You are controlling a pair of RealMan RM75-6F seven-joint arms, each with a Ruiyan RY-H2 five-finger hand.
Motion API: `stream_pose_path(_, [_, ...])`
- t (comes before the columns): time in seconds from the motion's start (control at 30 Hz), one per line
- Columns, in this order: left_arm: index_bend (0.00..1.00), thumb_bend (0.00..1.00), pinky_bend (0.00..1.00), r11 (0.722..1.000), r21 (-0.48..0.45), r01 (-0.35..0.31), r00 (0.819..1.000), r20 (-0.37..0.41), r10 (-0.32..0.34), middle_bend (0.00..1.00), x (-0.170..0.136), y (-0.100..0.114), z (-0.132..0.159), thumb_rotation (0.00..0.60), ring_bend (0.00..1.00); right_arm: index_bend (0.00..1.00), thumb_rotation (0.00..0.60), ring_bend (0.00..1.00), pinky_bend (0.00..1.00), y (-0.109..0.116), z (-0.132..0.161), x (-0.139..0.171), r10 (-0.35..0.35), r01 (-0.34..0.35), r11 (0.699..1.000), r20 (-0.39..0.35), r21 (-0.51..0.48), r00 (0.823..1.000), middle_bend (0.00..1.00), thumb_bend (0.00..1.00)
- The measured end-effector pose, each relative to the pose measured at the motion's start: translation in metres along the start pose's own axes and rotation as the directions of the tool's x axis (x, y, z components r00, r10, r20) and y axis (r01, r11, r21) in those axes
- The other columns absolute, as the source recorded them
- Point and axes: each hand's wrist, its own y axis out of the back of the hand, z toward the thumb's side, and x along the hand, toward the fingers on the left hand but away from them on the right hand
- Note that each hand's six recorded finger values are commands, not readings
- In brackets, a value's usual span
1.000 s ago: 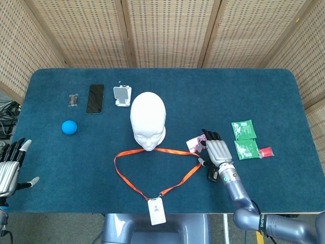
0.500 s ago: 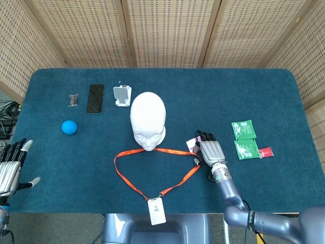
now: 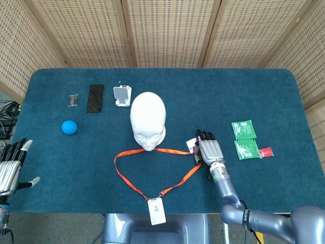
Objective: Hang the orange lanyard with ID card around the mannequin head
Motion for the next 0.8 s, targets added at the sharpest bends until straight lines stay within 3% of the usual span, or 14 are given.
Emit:
stream_pose_path(0.3, [0.0, 0.0, 0.0, 1.0, -0.004, 0.009, 1.0, 0.017, -0.009, 0.0, 0.002, -0.002, 0.004, 0.6, 0.0, 0.67, 0.6, 0.0, 0.0, 0.0, 0.003, 0.002, -0.008, 0.008, 1.0, -0.024, 0.007, 1.0, 0.0, 0.62])
stream_pose_path(0.5, [0.01, 0.0, 0.0, 1.0, -0.026, 0.001, 0.997, 0.071, 0.001, 0.0, 0.016, 0.003, 0.021, 0.6, 0.0, 0.69, 0.6, 0.0, 0.0, 0.001, 0.006, 0.004, -0.013, 0.015, 1.0, -0.05, 0.021, 0.999, 0.0, 0.62])
stream_pose_path(0.6, [0.11, 0.09, 0.0, 0.999, -0.036, 0.005, 0.994, 0.106, -0.001, 0.0, 0.028, 0.001, 0.034, 0.6, 0.0, 0.7, 0.6, 0.0, 0.0, 0.003, 0.007, 0.006, -0.017, 0.018, 1.0, -0.062, 0.024, 0.998, 0.01, 0.62])
stream_pose_path(0.7, [0.21, 0.2, 0.0, 0.998, -0.044, 0.041, 0.987, 0.158, -0.034, 0.0, 0.045, -0.006, 0.053, 0.6, 0.0, 0.71, 0.6, 0.0, 0.0, 0.006, 0.01, 0.007, -0.02, 0.021, 1.0, -0.069, 0.014, 0.997, 0.01, 0.62])
stream_pose_path(0.8, [0.28, 0.25, 0.0, 0.995, -0.041, 0.094, 0.973, 0.217, -0.083, 0.0, 0.069, -0.017, 0.078, 0.6, 0.0, 0.72, 0.6, 0.0, 0.0, 0.01, 0.012, 0.008, -0.02, 0.021, 1.0, -0.073, 0.009, 0.997, 0.01, 0.62])
